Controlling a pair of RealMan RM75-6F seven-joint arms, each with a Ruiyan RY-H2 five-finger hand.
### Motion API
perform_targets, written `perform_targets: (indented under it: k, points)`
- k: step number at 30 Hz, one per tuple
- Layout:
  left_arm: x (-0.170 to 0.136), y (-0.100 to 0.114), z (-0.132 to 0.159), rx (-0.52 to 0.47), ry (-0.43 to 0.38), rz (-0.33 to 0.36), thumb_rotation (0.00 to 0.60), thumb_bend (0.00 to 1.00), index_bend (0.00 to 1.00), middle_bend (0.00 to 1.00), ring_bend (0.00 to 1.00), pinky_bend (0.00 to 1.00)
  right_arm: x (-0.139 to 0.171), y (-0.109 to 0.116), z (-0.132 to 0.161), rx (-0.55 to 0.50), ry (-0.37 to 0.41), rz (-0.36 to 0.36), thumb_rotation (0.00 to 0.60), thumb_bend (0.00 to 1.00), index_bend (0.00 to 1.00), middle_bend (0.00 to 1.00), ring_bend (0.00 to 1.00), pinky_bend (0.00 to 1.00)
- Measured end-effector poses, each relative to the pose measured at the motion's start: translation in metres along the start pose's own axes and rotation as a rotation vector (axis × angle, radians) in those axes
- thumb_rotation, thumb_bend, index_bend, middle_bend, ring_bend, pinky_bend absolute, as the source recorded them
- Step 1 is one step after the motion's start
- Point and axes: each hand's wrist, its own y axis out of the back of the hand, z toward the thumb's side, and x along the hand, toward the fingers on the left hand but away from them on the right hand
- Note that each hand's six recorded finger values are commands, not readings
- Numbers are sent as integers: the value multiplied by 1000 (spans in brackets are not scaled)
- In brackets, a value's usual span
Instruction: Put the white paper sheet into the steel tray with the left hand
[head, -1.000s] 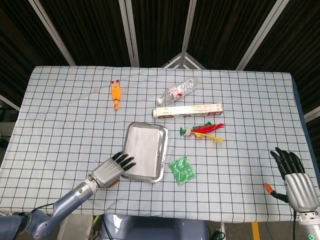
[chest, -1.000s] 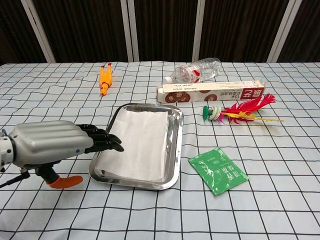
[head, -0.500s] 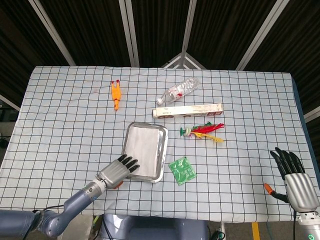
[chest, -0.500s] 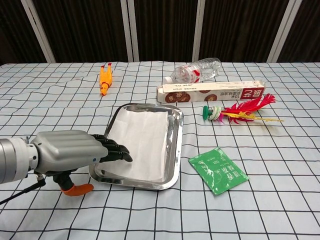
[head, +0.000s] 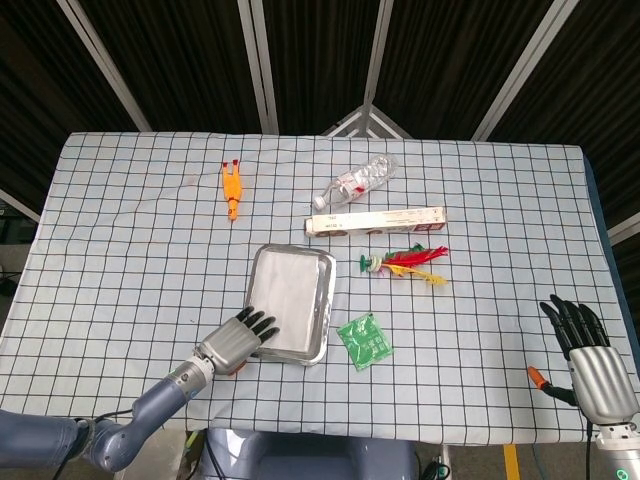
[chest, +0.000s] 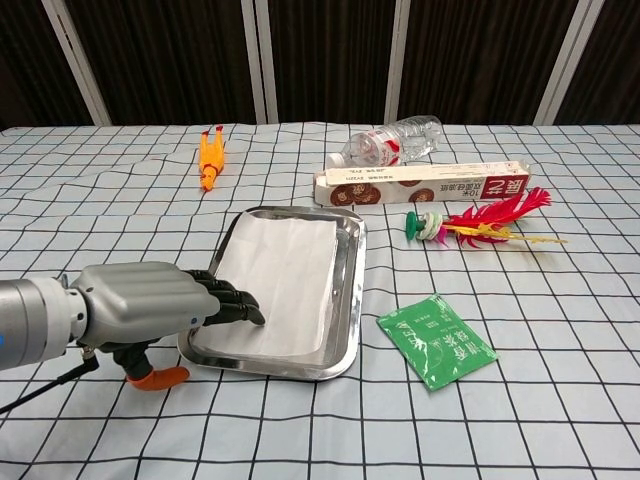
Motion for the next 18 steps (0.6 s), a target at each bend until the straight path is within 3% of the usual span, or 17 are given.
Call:
perform_targets:
  k: [18]
  points:
    - [-7, 15, 0, -22, -23, 71, 600, 489, 0, 0, 0, 0, 0, 0, 1, 4, 2, -1, 600, 290, 0, 0, 0, 0]
